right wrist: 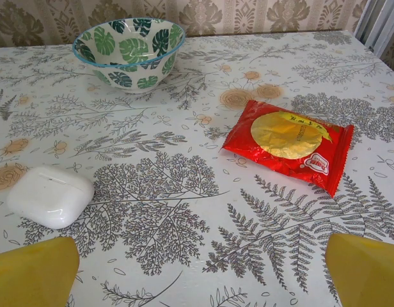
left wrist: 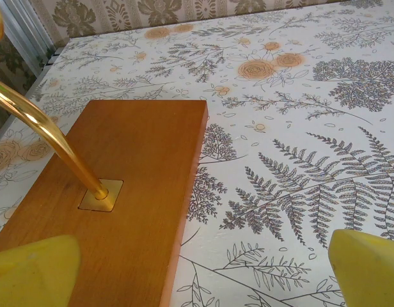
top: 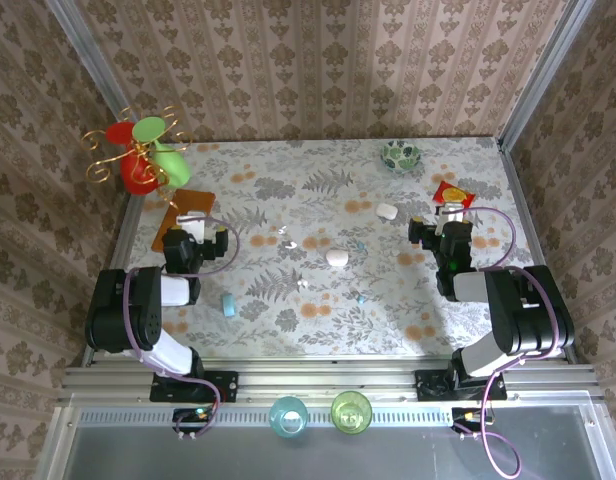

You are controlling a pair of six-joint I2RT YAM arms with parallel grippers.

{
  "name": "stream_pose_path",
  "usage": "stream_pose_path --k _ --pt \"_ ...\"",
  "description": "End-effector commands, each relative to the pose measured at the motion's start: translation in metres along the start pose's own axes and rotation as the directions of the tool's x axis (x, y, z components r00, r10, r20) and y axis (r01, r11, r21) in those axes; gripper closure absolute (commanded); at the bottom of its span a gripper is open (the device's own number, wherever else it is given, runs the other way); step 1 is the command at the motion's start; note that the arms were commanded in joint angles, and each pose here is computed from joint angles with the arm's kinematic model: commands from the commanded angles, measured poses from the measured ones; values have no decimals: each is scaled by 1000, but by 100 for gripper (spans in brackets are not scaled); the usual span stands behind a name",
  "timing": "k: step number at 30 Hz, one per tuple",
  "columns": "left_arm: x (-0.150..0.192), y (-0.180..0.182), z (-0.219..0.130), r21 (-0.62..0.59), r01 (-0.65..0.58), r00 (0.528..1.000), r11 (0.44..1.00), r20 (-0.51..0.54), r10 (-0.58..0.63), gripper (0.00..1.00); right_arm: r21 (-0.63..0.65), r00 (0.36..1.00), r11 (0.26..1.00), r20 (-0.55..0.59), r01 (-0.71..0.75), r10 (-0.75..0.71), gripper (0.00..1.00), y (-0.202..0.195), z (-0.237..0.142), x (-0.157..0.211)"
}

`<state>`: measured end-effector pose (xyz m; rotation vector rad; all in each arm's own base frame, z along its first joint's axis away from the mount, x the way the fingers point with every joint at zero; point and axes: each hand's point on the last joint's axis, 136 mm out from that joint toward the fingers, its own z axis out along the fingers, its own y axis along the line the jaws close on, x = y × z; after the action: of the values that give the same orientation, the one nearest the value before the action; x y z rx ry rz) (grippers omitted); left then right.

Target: Insert the wireless bluetooth earbuds into the charging case

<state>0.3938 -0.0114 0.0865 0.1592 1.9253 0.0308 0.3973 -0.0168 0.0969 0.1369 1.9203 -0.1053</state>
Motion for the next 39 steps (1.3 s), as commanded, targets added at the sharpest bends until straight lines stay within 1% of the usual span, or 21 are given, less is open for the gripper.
stream_pose_path --k 1,7,17,22,27,29,30,33,35,38,39 --pt "-10 3 3 -12 8 1000 1000 24 -8 0 21 1000 1000 18 -8 7 0 -3 -1 -1" --pt "-11 0 2 -10 -6 1000 1000 28 6 0 22 1000 1000 18 -7 7 0 -3 -1 -1" --pt "-11 2 3 -8 6 1000 1000 25 -6 0 22 1000 1000 16 -8 8 0 -3 -1 -1" --pt "-15 -16 -2 78 -47 998 996 55 43 0 13 1000 1000 20 -4 4 0 -2 -2 -3" --pt "-21 -24 -16 117 -73 992 990 114 60 0 -6 1000 1000 15 15 -15 0 3 -10 -17" --pt "-25 -28 -22 134 -89 989 987 133 71 0 -21 999 999 -14 31 -31 0 5 -13 -18" --pt "-29 -32 -25 156 -98 989 983 129 78 0 -39 999 999 7 39 -38 0 8 -19 -31" --pt "-37 -47 -32 212 -156 987 965 75 143 0 -70 997 994 13 82 -82 0 17 -28 -44" --pt "-38 -60 -35 240 -199 980 950 65 188 0 -105 993 988 4 116 -117 0 25 -33 -51" --pt "-40 -85 -38 305 -253 968 918 81 239 0 -197 979 961 -8 196 -201 0 45 -38 -57" --pt "-37 -93 -40 327 -276 961 904 68 268 0 -250 966 937 -10 246 -257 0 55 -41 -57"
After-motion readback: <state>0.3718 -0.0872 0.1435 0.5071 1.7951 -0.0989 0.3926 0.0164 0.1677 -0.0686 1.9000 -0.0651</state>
